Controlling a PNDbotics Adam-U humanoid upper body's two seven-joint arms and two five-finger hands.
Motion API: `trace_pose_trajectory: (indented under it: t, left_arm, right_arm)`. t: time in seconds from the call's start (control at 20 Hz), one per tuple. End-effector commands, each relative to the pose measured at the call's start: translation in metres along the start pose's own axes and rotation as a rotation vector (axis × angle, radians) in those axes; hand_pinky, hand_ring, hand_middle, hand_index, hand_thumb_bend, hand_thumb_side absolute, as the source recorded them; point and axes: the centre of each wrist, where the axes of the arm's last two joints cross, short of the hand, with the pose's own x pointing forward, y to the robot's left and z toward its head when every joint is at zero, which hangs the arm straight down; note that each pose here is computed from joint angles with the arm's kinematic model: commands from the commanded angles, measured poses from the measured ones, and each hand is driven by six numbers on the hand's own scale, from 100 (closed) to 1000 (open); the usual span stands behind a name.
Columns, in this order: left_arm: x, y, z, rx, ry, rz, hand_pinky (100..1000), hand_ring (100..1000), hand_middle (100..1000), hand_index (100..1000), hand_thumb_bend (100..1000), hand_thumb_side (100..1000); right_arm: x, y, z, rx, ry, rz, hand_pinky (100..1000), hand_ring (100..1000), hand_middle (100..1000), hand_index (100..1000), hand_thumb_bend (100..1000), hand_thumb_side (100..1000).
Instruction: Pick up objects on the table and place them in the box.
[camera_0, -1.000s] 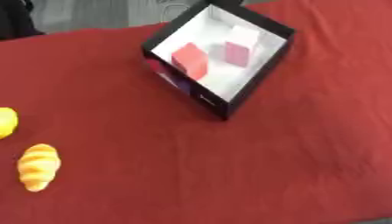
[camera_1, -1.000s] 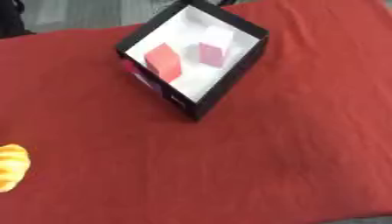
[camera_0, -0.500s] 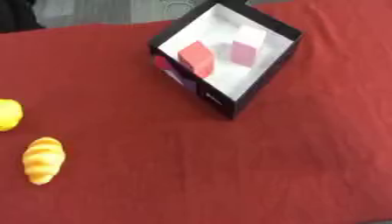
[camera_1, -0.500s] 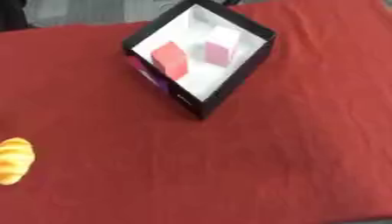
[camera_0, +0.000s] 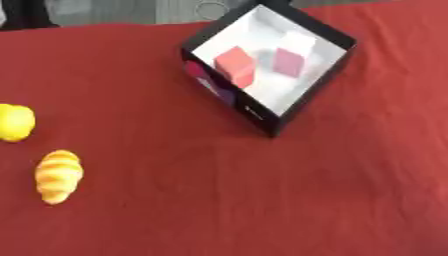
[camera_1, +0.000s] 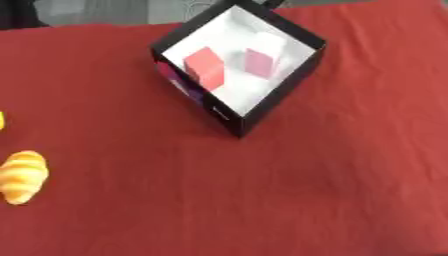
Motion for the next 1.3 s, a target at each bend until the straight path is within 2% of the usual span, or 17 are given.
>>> trace_pose_trajectory:
  t: [0.05,0.3,0.45,0.65,0.8,1.3]
  left_arm:
    - [-0.014,0.01,0.007,0.003,0.062,-0.034,802,783,714,871,204,509]
    - [-0.035,-0.001,0.014,-0.04,0.155,-0.028,812,794,728,881,306,461]
    - [-0.049,-0.007,0.018,-0.043,0.234,-0.034,812,793,728,876,323,430]
    - [-0.067,-0.019,0.025,-0.056,0.322,-0.025,811,793,723,871,325,459]
    - [-0.074,-0.027,0.028,-0.084,0.347,-0.008,811,792,717,868,321,489]
    - [-0.084,-0.049,0.023,-0.178,0.387,0.006,794,776,692,863,340,493]
  right_arm:
    - [0.007,-0.003,-0.002,0.004,-0.029,0.028,889,842,811,899,100,624]
    - [0.005,-0.002,-0.002,0.008,-0.024,0.028,890,842,809,900,100,631]
    - [0.004,-0.002,-0.001,0.008,-0.02,0.027,890,842,809,900,100,634]
    - [0.003,-0.001,-0.001,0.006,-0.015,0.026,891,842,808,900,100,639]
    - [0.003,-0.001,-0.002,0.006,-0.014,0.025,891,842,808,901,100,641]
    - [0.001,0.001,-0.002,0.01,-0.008,0.02,893,842,806,901,100,651]
